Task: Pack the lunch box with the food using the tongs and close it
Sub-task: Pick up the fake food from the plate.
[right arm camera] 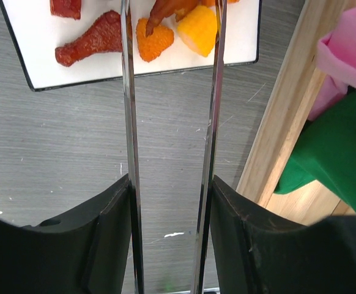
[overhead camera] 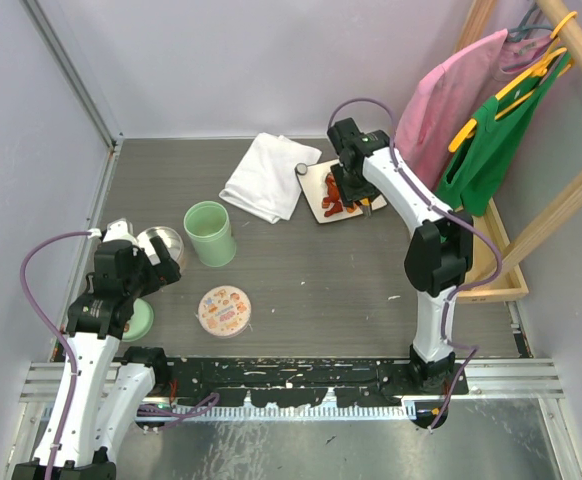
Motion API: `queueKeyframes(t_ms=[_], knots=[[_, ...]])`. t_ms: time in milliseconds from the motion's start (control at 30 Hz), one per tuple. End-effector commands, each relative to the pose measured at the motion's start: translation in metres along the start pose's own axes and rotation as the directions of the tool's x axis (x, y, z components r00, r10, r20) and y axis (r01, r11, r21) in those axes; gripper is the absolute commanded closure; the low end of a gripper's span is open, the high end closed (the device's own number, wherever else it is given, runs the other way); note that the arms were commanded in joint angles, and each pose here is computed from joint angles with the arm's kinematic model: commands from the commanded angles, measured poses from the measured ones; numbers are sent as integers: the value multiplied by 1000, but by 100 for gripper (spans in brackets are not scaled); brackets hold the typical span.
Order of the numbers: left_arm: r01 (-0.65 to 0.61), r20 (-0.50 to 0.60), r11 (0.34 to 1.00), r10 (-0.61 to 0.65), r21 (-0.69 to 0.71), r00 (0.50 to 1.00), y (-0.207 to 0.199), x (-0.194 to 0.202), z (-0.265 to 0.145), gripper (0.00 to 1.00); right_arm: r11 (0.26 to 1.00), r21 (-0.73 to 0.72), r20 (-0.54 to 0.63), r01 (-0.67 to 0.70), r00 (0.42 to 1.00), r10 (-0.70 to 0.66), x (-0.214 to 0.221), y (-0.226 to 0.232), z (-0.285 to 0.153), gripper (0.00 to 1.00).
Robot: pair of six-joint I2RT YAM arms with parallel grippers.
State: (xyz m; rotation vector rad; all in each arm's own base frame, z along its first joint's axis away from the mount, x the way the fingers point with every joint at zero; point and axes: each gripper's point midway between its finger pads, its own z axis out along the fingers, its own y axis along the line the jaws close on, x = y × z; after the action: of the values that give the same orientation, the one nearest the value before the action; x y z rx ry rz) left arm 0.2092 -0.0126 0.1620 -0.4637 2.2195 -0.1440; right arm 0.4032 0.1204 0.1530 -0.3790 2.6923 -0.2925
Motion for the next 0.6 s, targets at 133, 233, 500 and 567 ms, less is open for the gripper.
queueKeyframes(t_ms=[133, 233, 500, 567], knots=[[-2, 56, 1000, 1, 20, 998, -5, -14, -2, 2, 1000, 3, 75, 9, 997, -9, -32, -8, 5, 47], [-2, 51, 1000, 1, 21, 999, -6, -13, -1, 2, 1000, -1, 89, 20, 996, -19, -38, -8, 8, 48], [-4, 45, 1000, 3, 24, 999, -6, -12, -1, 2, 998, -40, 85, 41, 996, -38, -38, -2, 12, 48], [-4, 43, 1000, 3, 26, 999, -7, -12, -1, 2, 997, -60, 86, 43, 996, -38, -38, 0, 12, 48]])
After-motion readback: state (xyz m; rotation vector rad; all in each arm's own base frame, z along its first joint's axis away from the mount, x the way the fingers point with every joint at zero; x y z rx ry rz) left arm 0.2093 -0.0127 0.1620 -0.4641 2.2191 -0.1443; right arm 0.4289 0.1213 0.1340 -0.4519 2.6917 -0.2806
